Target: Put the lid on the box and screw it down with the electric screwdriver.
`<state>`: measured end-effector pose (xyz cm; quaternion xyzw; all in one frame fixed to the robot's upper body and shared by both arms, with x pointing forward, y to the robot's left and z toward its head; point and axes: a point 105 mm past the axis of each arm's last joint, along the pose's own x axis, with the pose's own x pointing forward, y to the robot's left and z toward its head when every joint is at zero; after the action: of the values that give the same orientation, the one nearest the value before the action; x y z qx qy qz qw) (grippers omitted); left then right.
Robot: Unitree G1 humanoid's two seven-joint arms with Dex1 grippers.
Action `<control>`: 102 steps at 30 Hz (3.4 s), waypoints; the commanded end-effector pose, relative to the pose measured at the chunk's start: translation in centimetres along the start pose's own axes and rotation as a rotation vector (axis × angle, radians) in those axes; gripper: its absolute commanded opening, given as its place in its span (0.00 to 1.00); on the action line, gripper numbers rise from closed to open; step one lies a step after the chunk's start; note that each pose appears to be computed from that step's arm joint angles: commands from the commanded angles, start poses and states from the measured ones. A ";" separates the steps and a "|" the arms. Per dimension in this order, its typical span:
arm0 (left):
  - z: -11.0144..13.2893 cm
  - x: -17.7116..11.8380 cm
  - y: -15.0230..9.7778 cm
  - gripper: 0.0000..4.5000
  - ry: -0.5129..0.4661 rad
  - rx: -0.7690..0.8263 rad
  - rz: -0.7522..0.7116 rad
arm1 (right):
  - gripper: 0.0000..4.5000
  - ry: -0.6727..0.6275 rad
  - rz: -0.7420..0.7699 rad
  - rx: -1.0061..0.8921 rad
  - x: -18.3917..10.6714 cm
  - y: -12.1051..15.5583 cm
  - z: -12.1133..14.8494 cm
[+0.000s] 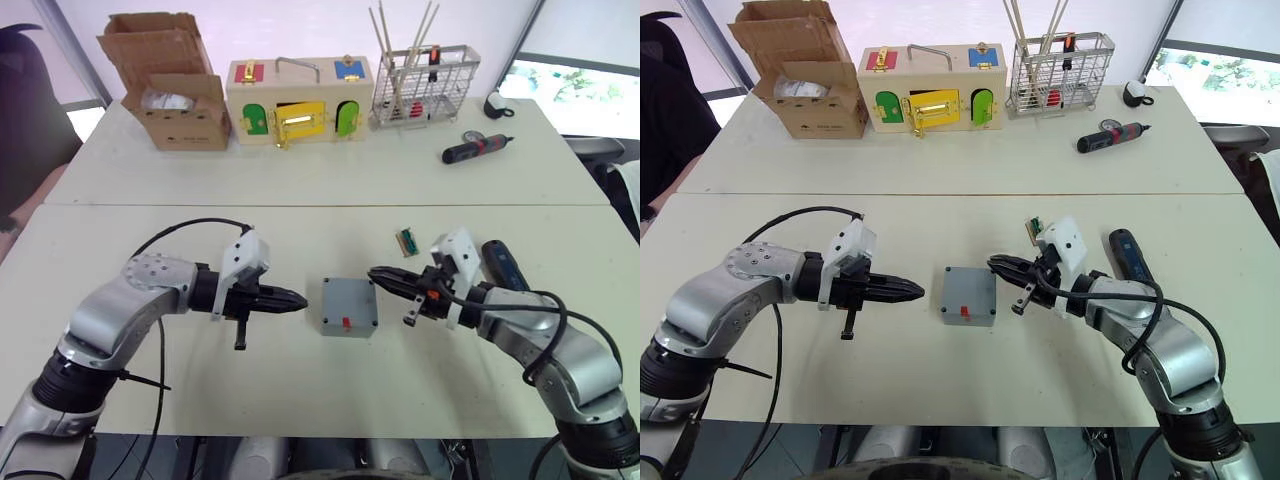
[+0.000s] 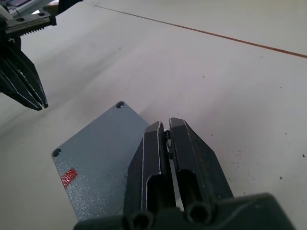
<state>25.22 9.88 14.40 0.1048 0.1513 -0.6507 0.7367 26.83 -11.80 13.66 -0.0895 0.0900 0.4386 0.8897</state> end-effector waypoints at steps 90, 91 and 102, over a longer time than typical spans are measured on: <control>3.1 2.5 -2.9 0.00 -0.045 0.306 -0.134 | 1.00 0.908 -0.370 0.631 -16.9 -12.9 -4.0; 3.1 2.5 -3.0 0.00 -0.041 0.306 -0.131 | 1.00 0.919 -0.371 0.644 -16.8 -12.9 -4.4; 3.1 2.4 -2.9 0.00 -0.031 0.293 -0.119 | 1.00 0.998 -0.345 0.655 -16.1 -12.7 -6.4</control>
<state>23.04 6.34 15.66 0.1833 0.0675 -0.7090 0.6776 26.76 -33.16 12.65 -0.0123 0.6034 0.1462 0.7838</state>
